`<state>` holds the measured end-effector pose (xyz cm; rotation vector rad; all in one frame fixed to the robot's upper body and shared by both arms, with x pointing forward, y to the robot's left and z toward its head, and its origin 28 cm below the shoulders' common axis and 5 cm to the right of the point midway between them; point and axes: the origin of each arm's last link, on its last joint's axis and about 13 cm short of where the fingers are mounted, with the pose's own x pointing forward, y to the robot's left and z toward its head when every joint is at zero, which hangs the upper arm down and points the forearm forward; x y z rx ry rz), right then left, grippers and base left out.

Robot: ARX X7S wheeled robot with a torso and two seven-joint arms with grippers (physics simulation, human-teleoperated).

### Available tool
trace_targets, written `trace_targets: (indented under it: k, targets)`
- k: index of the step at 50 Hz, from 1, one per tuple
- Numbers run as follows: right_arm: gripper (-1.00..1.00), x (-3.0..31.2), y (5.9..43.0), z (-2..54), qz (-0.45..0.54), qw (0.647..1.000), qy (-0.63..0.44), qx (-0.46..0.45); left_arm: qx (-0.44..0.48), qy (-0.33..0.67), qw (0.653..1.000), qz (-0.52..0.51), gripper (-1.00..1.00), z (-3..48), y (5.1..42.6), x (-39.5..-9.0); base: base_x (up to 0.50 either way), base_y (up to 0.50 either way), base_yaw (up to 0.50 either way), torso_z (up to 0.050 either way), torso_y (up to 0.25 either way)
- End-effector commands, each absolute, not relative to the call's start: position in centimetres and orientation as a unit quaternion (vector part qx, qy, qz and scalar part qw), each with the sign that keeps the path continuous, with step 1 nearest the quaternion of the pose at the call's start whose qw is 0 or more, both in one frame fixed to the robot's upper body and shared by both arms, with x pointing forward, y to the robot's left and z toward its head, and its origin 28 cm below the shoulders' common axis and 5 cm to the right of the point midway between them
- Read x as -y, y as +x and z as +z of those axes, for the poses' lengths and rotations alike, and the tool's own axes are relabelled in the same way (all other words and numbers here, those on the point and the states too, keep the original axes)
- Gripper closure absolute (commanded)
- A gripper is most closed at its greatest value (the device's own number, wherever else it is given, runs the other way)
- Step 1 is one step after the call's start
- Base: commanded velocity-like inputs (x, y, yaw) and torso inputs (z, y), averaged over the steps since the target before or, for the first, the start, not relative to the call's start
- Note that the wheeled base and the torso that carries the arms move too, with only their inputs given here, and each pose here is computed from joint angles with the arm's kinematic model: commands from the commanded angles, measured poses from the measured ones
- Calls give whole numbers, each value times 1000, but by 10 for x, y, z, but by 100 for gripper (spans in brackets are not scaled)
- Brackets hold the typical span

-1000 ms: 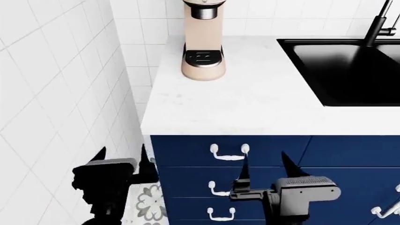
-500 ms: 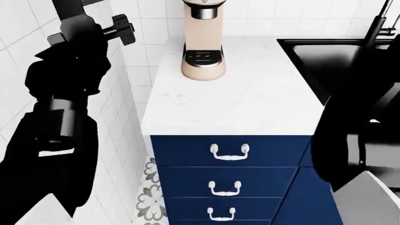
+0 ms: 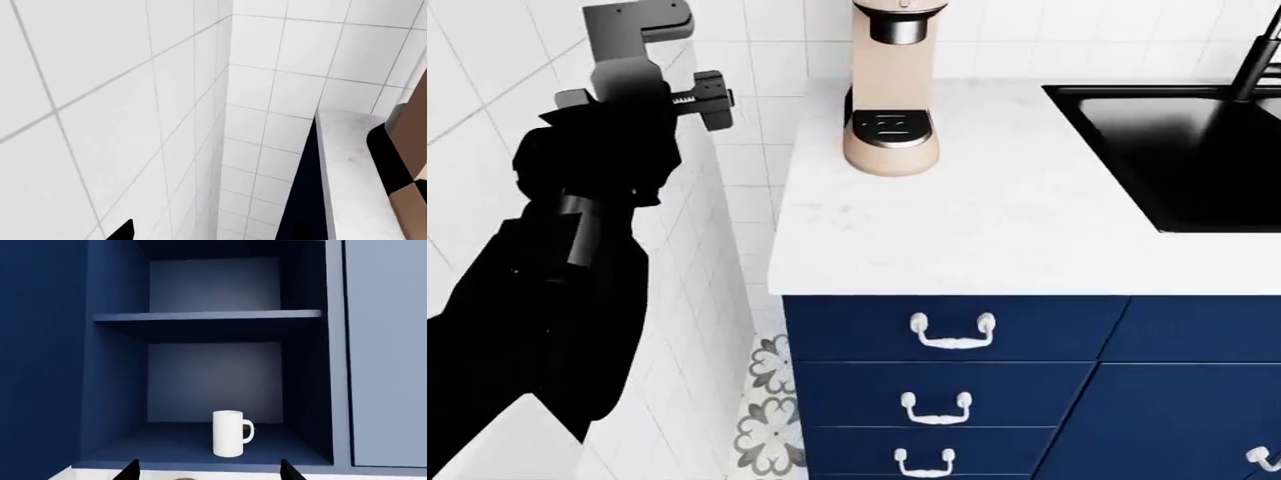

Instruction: Pick the mug from the cabinet, place it under the coffee machine dispenser, and press the start button.

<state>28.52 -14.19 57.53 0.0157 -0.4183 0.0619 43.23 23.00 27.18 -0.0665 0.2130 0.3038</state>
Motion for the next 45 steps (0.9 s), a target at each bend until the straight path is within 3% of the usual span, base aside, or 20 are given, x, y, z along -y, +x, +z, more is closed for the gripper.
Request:
trace_targets:
  k: [1, 7, 45]
  targets:
    - [-100, 142, 284, 580, 11, 981, 10, 193, -111, -25, 983, 142, -100, 270, 432, -228, 0, 0, 0, 0, 0]
    - [-100, 142, 284, 582, -3, 980, -12, 201, -114, -29, 984, 137, -100, 270, 432, -228, 155, 0, 0, 0, 0]
    - [-100, 139, 288, 578, 9, 983, -5, 182, -118, -43, 983, 136, -100, 272, 432, -231, 500, 0, 0, 0, 0]
